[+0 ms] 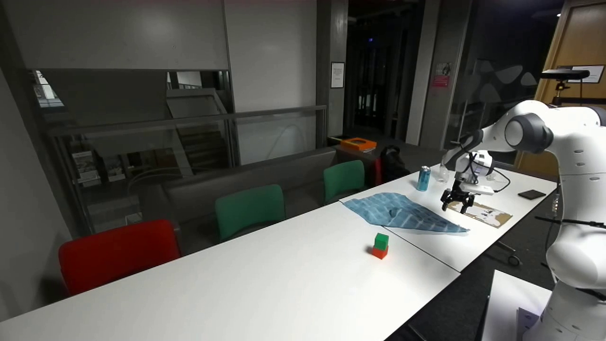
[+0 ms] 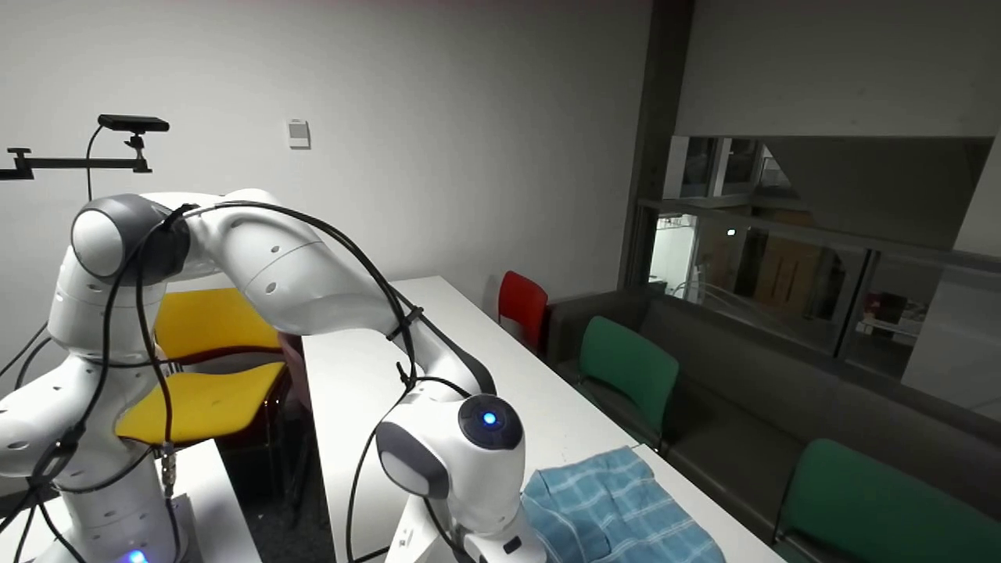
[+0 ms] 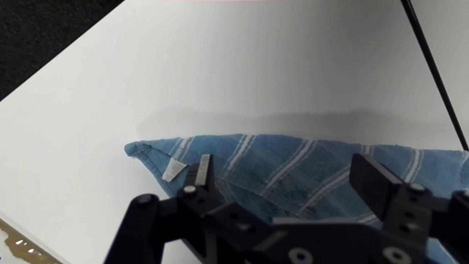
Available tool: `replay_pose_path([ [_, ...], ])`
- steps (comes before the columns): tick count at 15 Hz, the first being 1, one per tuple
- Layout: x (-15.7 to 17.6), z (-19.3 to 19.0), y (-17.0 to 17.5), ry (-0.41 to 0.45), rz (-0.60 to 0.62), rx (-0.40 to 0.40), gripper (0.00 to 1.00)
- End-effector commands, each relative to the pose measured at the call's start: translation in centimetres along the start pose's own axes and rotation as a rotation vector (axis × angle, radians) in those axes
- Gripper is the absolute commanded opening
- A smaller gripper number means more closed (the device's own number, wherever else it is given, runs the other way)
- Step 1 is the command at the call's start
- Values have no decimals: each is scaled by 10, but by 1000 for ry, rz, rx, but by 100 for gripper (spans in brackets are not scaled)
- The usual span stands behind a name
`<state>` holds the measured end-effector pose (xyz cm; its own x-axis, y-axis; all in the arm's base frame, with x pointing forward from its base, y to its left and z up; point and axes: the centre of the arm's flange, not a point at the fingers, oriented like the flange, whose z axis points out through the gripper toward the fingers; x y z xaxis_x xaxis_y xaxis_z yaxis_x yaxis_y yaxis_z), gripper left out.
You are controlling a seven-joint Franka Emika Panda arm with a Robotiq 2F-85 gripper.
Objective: Fold the blue towel around the yellow block
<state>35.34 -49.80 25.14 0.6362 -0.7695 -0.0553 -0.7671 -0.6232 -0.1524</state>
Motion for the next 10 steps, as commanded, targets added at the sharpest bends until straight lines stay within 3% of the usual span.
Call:
replay_pose_path([
  [1,20,10,20,2,-47,57,100],
  [10,39,51,53,-4,-109,101,100],
])
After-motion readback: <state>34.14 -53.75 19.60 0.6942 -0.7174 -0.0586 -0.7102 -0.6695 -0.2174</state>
